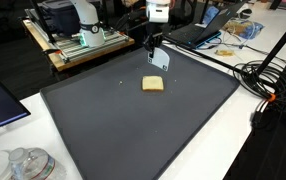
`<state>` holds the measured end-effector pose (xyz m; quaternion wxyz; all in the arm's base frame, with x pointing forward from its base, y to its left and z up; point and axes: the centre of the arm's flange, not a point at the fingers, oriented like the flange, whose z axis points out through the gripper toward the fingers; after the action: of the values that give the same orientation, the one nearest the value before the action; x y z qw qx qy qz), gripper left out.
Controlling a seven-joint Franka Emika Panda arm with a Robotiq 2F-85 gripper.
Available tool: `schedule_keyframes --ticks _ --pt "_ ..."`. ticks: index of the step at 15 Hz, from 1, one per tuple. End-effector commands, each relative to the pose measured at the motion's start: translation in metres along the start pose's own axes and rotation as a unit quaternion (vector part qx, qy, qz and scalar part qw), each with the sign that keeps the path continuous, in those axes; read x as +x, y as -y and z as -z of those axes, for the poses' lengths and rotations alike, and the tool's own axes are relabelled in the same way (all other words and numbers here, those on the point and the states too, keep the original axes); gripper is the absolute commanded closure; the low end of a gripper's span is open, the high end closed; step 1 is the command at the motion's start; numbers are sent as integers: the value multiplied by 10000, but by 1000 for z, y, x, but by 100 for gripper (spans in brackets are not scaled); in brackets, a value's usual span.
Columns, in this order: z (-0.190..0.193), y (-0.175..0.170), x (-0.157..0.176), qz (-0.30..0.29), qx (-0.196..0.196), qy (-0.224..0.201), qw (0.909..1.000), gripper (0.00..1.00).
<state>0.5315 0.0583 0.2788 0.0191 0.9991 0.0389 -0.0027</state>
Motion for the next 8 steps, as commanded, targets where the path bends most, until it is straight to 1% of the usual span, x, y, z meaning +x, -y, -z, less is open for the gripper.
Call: schedule_keyframes --ticks 1,4,8 --pt "0 -1 -2 1 -166 95 9998 99" --pt "15 11 12 102 -575 163 9982 99" --pt "27 40 30 154 -911 179 9956 99"
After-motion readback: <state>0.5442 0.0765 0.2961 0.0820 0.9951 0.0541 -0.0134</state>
